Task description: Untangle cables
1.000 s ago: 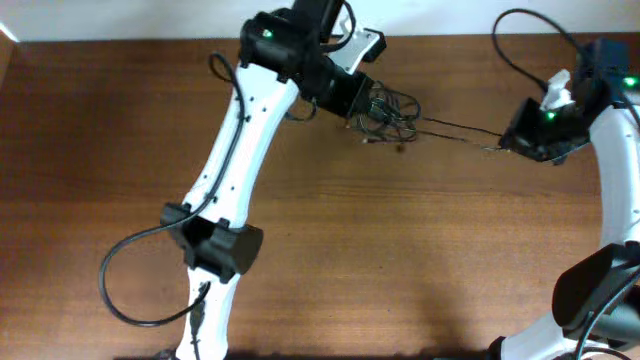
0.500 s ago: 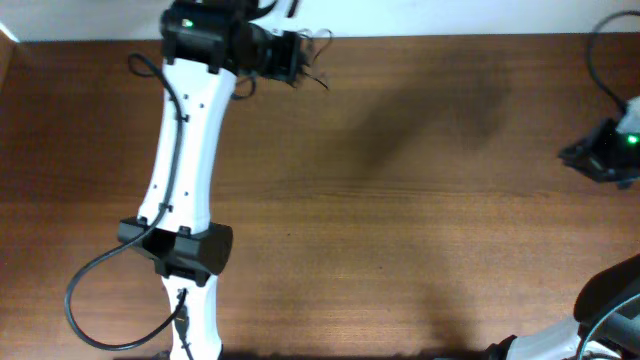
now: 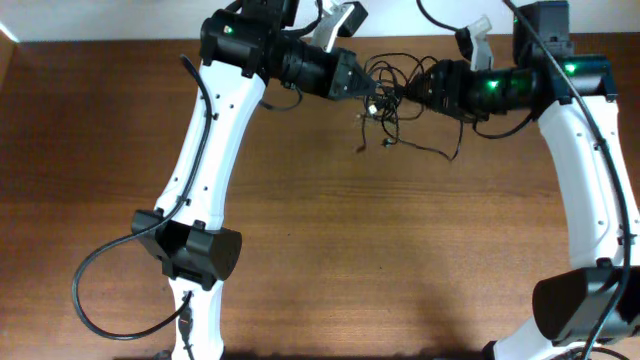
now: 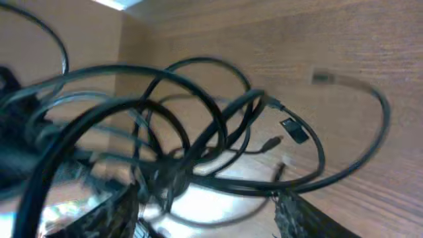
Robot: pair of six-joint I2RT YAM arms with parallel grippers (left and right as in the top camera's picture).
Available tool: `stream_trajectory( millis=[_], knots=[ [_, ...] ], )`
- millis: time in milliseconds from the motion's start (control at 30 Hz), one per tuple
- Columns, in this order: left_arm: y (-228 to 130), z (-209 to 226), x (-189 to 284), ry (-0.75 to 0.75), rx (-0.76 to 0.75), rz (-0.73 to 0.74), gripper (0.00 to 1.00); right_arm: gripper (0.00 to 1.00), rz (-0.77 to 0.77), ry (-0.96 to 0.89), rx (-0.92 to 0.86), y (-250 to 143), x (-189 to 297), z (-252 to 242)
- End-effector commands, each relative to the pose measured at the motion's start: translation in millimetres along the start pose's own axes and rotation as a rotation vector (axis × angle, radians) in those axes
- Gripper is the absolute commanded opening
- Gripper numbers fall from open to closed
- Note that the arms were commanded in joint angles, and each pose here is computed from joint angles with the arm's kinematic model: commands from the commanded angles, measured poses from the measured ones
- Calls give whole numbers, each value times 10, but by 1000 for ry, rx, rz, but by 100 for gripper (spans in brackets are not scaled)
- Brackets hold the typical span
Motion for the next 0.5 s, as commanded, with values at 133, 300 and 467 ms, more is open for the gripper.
stream_trajectory(
  millis=[133,300,467],
  knots=[
    [-74,-268,48,-123,-47,23,0,31,-48,-87,-62,95,-78,154],
    [-114,-361,-14,-164,-71,47,0,9,-54,-130,-57,102,-211,270],
    [-141,-536,33,-361,-155,75,0,15,-28,-118,-51,71,-335,309]
  ],
)
Point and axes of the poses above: each gripper's point midway between its finger pads, its own x axis back along the fingers, its own z axis along the line the jaws close on, y = z × x, the point moved 8 cm from there along x, back along the fingers, and after that the axes turned 14 degrees about x, right-handed, at the moved point
